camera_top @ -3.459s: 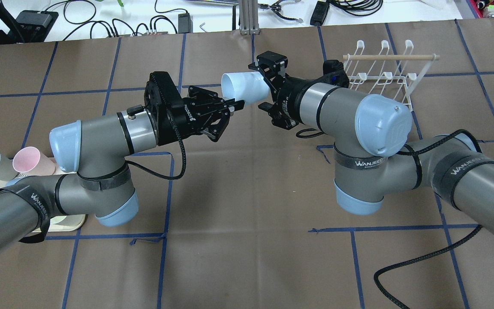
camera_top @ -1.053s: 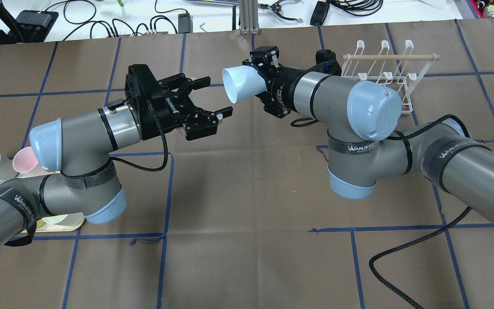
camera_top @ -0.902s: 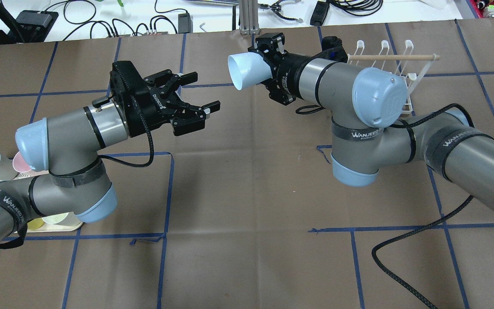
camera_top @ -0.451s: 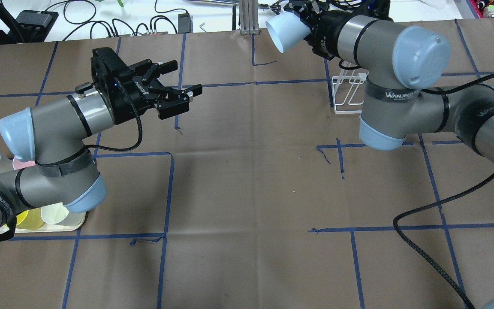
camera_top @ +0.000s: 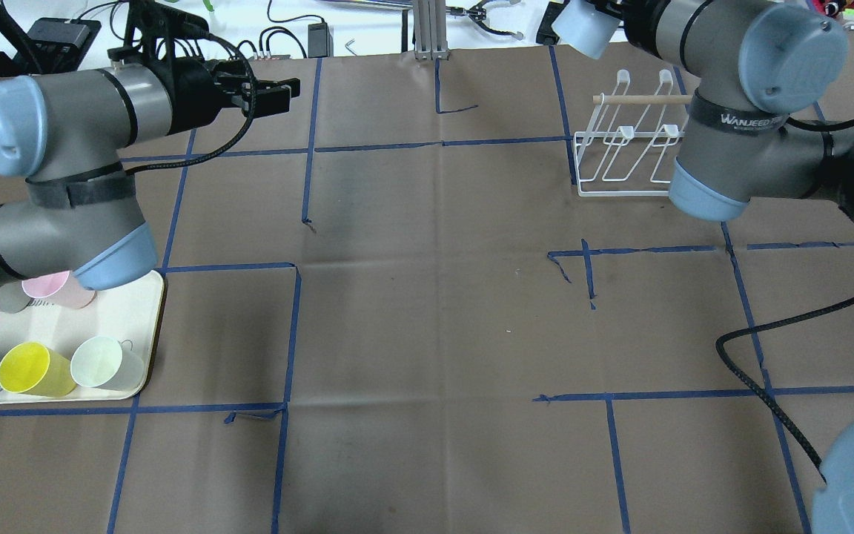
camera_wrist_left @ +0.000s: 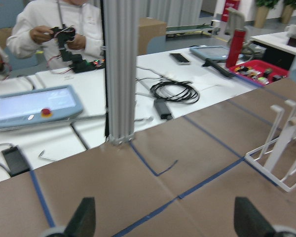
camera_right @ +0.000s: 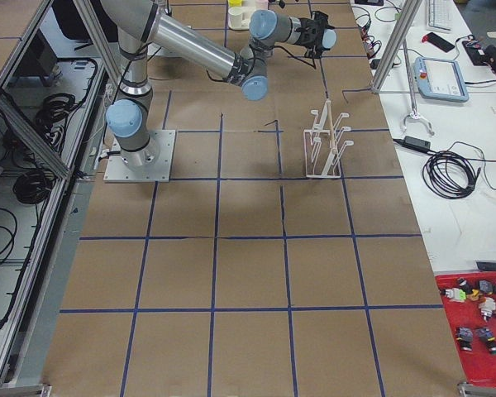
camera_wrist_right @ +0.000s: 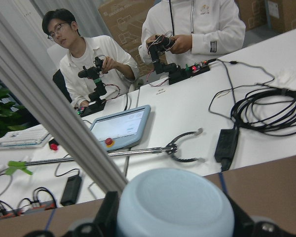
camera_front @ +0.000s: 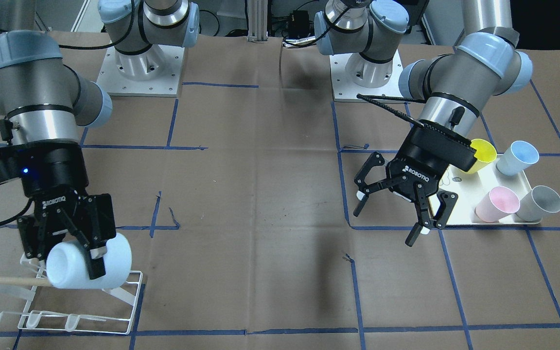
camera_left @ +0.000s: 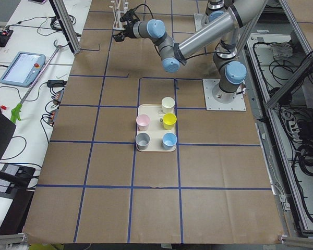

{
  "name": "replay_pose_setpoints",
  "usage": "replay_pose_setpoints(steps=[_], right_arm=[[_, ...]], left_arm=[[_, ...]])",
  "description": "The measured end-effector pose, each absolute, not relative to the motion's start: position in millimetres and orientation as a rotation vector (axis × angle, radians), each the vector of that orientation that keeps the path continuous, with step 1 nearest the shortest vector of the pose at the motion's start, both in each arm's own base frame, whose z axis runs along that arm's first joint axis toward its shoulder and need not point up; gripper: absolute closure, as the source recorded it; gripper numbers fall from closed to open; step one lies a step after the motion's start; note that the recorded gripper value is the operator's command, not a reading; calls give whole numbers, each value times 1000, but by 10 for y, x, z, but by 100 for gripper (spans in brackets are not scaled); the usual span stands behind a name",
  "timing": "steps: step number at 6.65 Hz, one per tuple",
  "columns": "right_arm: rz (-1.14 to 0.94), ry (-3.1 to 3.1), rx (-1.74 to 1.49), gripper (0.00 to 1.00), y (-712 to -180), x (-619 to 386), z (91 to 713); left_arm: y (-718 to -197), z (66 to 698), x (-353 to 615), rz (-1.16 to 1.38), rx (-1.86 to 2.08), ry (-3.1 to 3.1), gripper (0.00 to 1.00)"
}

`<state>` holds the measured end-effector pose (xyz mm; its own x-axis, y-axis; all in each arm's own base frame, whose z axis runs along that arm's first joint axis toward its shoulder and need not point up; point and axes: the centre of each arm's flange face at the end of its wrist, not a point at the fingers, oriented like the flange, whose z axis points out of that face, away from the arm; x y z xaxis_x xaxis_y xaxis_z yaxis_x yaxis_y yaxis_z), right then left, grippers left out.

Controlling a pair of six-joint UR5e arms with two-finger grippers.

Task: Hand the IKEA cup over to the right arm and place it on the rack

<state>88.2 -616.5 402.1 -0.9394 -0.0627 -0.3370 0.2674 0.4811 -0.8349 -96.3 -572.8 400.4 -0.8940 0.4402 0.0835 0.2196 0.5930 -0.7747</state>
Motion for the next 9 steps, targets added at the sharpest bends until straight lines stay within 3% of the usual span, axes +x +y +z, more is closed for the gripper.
replay_pose_setpoints(steps=[2, 4, 7, 8, 9], right_arm=[[-1563, 2508, 51, 85, -6601, 481, 3717], [-1616, 2512, 18, 85, -6839, 386, 3342], [-1573, 2567, 16, 84, -6808, 369, 3018], [-1544, 2582, 21, 73, -6769, 380, 2915], [-1515, 2595, 25, 16, -6726, 398, 2816]], left_arm=[[-5860, 4308, -1206, 765, -360, -2884, 0], [-5594, 4666, -1277, 274, -181, -3052, 0], [-5040, 5064, -1237, -24, -108, -3126, 0], [-4971, 5077, -1218, -36, -108, -3127, 1], [-4938, 5038, -1123, -53, -100, -3126, 1]])
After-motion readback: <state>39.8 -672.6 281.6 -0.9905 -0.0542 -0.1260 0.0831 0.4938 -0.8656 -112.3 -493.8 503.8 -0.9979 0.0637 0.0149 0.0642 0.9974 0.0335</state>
